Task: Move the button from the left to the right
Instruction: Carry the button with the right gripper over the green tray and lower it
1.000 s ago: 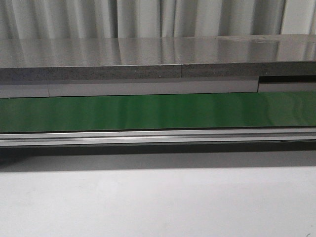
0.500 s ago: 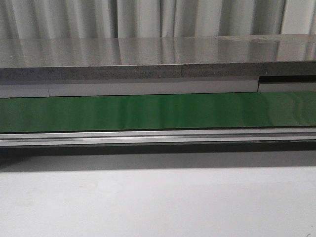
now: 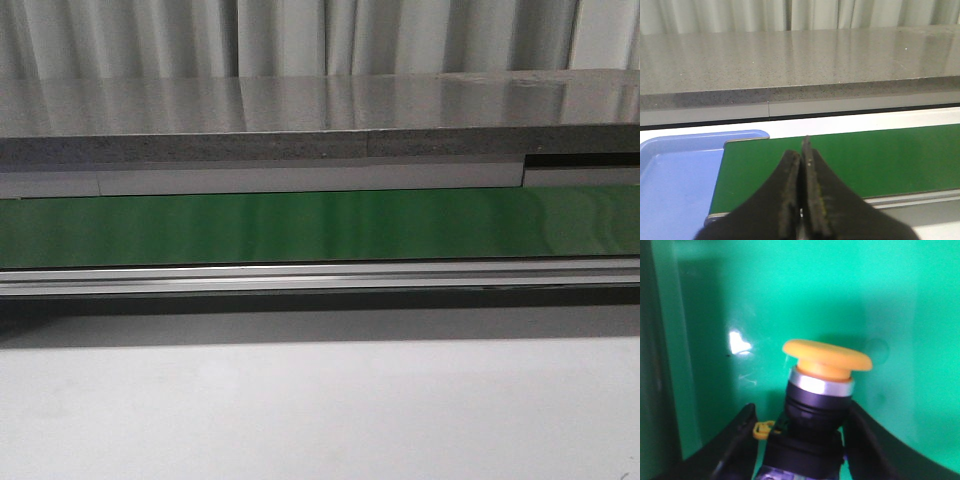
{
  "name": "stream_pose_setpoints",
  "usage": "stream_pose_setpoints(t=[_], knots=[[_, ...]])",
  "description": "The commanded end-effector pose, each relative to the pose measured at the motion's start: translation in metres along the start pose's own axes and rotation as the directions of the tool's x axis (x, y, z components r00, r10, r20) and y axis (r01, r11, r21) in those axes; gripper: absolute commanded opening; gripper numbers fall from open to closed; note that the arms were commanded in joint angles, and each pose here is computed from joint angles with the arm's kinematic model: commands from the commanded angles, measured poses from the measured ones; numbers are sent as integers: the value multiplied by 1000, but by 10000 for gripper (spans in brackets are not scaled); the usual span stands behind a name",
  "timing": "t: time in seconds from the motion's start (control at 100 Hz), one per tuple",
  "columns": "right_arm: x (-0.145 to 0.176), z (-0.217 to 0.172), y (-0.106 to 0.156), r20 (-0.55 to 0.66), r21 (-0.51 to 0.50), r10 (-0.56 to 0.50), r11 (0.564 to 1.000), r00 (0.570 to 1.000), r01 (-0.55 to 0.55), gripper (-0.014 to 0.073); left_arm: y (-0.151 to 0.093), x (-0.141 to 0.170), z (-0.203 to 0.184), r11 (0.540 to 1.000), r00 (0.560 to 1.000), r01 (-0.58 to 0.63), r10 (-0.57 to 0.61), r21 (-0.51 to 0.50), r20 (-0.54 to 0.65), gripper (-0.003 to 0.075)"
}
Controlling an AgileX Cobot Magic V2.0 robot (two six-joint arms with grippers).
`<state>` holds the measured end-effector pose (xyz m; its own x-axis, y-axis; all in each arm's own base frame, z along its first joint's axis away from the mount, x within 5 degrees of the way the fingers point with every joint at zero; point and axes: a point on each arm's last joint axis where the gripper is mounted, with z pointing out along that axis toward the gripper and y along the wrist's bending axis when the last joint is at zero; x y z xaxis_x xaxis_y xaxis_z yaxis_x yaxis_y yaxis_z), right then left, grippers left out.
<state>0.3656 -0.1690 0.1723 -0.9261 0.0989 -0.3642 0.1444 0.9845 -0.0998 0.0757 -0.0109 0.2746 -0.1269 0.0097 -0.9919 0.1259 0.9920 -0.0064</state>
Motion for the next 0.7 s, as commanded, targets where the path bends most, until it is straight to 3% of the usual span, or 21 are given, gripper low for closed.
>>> stream_pose_setpoints(t=[0.0,0.11,0.18,0.46,0.69], knots=[[-14,-27,-6,98,29,-3,1000,995,0,279,2,-16,-2,1000,995,16,-14,-16,100,-20],[-14,-27,-6,98,29,-3,1000,995,1,438,2,-16,-2,1000,995,16,-14,-16,100,-20],[-14,-27,-6,98,29,-3,1000,995,1,480,2,-16,-2,1000,995,16,-14,-16,100,-20],[-15,-33,-11,111,37,19,999,994,-23,482,2,-16,-2,1000,995,16,-14,-16,100,-20],[-29,-69,-17,204,61,39,997,978,-53,482,2,-16,-2,1000,995,16,-14,-16,100,-20]])
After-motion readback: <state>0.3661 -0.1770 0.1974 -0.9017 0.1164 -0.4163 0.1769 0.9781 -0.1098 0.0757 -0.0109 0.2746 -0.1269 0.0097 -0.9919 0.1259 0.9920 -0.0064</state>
